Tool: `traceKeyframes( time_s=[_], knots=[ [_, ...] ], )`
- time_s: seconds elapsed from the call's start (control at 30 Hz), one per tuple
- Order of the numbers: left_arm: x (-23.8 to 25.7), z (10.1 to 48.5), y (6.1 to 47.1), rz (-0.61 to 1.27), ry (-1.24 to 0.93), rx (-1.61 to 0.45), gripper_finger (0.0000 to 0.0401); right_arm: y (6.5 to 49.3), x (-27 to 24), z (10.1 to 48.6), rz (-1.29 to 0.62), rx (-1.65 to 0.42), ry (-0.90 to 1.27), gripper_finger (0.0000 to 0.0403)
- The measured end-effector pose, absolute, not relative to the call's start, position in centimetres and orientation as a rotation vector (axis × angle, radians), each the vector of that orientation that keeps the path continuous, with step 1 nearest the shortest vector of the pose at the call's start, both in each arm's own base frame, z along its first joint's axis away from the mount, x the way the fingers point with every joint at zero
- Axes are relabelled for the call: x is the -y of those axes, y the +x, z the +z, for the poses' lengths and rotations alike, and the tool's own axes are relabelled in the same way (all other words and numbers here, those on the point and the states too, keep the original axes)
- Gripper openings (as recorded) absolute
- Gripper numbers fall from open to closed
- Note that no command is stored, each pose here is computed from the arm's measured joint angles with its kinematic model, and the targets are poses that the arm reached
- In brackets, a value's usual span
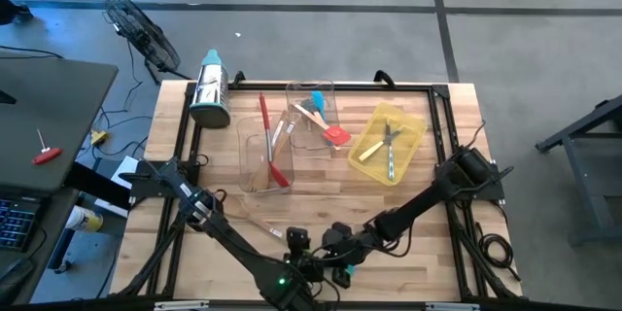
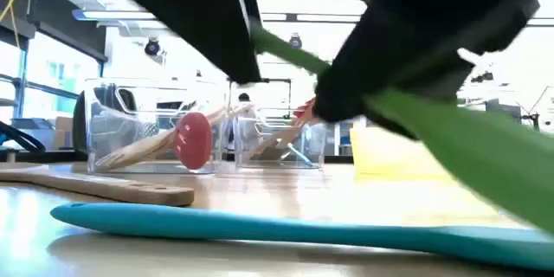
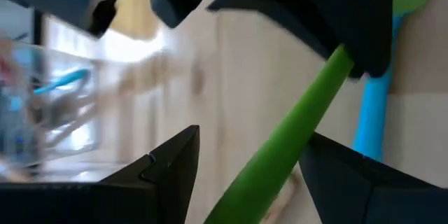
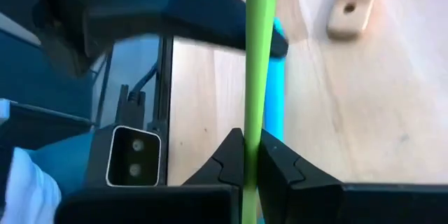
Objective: Pick & Place Kitchen Items
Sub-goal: Put the green spatula into the top right transparent bin
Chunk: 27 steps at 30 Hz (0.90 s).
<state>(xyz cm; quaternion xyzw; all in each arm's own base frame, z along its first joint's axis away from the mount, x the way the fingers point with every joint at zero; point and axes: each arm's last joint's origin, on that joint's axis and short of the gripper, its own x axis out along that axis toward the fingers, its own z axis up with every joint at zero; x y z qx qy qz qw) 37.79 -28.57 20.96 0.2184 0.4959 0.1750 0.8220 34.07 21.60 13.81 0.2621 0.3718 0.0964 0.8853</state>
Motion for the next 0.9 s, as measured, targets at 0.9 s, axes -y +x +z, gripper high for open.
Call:
traceKeyframes(
  time_s=[0.9],
  knots=[
    [24.9, 35.6, 31.1, 0.1, 0.171, -1.132, 0.0228, 27.1, -12.0, 27.7, -0.302, -0.633, 0.055, 0.0007]
  ],
)
